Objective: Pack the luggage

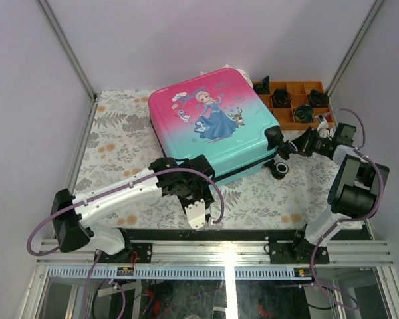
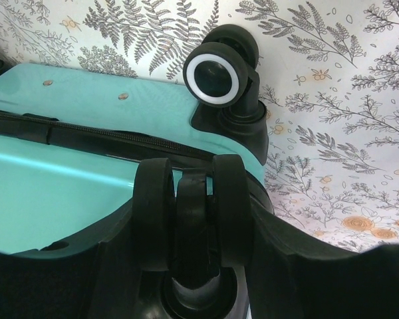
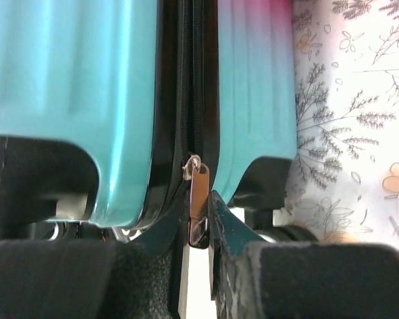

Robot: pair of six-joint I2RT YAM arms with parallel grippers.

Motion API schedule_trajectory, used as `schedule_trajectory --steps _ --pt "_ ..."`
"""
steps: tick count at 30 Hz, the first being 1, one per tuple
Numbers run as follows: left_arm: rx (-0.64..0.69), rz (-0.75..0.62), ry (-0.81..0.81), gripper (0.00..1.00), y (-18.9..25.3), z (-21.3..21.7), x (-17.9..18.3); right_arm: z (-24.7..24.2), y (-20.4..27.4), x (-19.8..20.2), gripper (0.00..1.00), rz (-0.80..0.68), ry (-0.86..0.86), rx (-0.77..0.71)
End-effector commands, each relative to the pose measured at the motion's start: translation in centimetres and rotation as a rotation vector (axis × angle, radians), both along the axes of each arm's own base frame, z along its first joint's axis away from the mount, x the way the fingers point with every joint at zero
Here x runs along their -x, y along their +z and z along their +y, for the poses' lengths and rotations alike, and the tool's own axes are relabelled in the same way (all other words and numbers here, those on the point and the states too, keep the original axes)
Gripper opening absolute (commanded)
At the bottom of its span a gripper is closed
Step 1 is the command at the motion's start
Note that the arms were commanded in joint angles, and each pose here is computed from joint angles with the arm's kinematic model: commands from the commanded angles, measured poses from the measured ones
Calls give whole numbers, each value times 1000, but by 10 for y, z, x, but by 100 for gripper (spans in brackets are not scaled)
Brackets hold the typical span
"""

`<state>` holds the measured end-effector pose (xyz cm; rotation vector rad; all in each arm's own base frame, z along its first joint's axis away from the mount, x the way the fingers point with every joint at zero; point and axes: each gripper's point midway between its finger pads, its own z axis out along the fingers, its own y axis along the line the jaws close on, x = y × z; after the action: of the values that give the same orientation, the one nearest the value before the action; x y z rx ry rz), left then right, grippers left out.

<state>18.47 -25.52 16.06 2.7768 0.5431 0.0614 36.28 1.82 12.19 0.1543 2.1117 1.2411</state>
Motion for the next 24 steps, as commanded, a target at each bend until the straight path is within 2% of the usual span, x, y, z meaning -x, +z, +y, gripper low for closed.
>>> schedule_trajectory --steps 1,2,3,5,7,9,15,17,21,24 --pt "-348 141 42 0 -21 92 41 -48 14 -64 0 -172 -132 179" --pt "-342 139 60 0 -20 91 40 -37 13 -61 0 -170 -100 168" --pt "-324 139 83 7 -18 88 39 -26 11 -57 0 -166 -71 158" --pt "-238 147 141 30 -8 75 38 2 5 -44 0 -161 7 138" --pt "-133 174 198 46 5 59 38 26 -1 -31 0 -162 91 144" --pt "-8 214 286 57 22 40 40 41 -5 -22 0 -178 153 162" --pt "415 393 536 78 94 8 34 62 -15 3 0 -138 249 125" --pt "607 469 649 98 127 4 19 71 -16 13 0 -132 284 122" --pt "966 545 990 100 180 19 -35 98 -17 33 0 -128 350 107" --pt "1167 615 1402 100 193 55 -91 117 -19 48 0 -123 394 96"
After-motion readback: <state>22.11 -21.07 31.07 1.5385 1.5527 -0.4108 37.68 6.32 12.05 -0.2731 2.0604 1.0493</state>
